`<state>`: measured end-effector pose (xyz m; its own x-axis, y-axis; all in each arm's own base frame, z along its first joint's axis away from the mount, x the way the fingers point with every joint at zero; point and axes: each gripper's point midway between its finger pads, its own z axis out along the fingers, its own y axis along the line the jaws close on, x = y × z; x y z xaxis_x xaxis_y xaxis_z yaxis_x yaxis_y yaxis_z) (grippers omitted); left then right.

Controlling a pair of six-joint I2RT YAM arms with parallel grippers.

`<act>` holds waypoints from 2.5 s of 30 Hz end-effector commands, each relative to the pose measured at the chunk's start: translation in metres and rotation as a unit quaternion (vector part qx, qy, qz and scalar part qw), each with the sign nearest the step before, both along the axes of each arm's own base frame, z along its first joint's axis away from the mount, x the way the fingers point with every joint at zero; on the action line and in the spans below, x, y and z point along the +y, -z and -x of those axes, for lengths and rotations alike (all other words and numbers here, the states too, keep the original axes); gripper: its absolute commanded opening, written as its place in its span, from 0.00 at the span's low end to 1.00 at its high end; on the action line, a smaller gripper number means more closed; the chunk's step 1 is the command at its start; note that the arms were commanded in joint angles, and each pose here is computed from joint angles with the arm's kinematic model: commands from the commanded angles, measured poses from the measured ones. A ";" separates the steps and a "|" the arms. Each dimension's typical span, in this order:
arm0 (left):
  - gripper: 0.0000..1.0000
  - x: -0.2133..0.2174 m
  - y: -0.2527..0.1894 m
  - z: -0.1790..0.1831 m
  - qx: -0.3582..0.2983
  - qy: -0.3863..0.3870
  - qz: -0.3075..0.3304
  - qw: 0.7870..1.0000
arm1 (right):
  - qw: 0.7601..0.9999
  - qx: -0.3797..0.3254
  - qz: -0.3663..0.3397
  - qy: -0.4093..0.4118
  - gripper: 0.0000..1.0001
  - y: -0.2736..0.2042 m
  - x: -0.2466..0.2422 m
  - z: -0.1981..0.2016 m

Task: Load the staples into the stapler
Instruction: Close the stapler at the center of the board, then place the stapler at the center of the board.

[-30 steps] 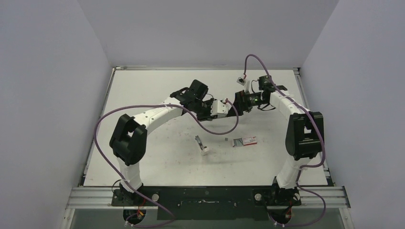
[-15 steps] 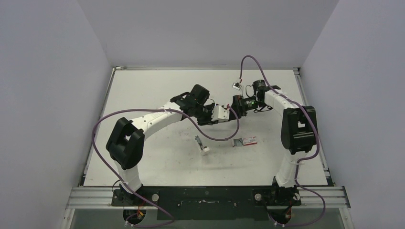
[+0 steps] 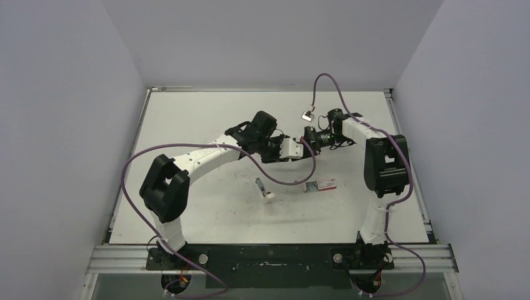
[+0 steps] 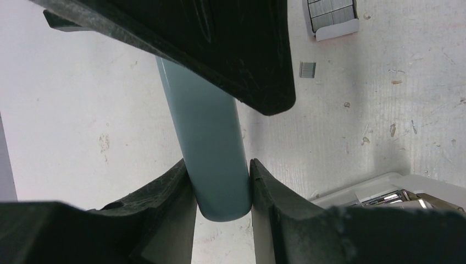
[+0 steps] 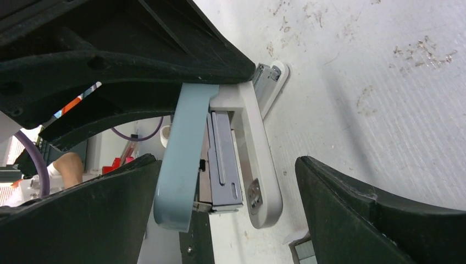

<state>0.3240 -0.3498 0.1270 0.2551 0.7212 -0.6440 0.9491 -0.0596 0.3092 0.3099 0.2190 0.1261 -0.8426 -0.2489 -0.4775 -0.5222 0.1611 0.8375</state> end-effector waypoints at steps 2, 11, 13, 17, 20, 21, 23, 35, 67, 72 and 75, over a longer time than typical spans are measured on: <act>0.00 -0.016 -0.034 -0.011 -0.040 -0.004 0.042 0.998 | 0.998 -0.025 -0.049 -0.014 0.98 -0.020 0.009 -0.005; 0.00 -0.019 -0.025 -0.012 -0.040 -0.011 0.046 0.998 | 0.998 -0.012 -0.061 -0.002 0.05 -0.017 0.011 -0.003; 0.00 -0.017 -0.023 -0.010 -0.040 -0.009 0.044 0.998 | 0.998 -0.012 -0.060 -0.002 0.05 -0.018 0.010 -0.001; 0.00 -0.016 -0.021 -0.007 -0.035 -0.008 0.041 0.999 | 0.998 -0.022 -0.057 0.000 0.07 -0.022 0.010 -0.002; 0.00 -0.012 -0.021 -0.004 -0.024 -0.006 0.040 0.999 | 0.999 -0.035 -0.040 0.011 0.57 -0.020 0.004 -0.007; 0.00 -0.010 -0.020 -0.003 -0.019 -0.007 0.037 0.999 | 0.999 -0.039 -0.035 0.016 0.68 -0.020 0.001 -0.010; 0.00 -0.001 -0.018 -0.004 -0.006 -0.011 0.032 0.999 | 0.998 -0.049 -0.029 0.026 0.79 -0.021 -0.007 -0.016; 0.00 0.098 0.025 -0.026 0.102 -0.068 -0.031 0.992 | 0.995 -0.085 0.012 0.053 0.94 -0.022 -0.056 -0.031; 0.63 0.173 0.101 -0.062 0.116 -0.102 -0.113 0.982 | 0.911 -0.370 0.179 0.013 1.00 -0.053 0.018 0.024; 0.75 0.166 0.080 -0.069 0.111 -0.125 -0.070 0.983 | 0.903 -0.393 0.171 -0.045 1.00 -0.039 0.038 0.051; 0.82 0.159 0.059 -0.071 0.115 -0.148 -0.013 0.982 | 0.894 -0.405 0.172 -0.078 1.00 -0.030 0.047 0.065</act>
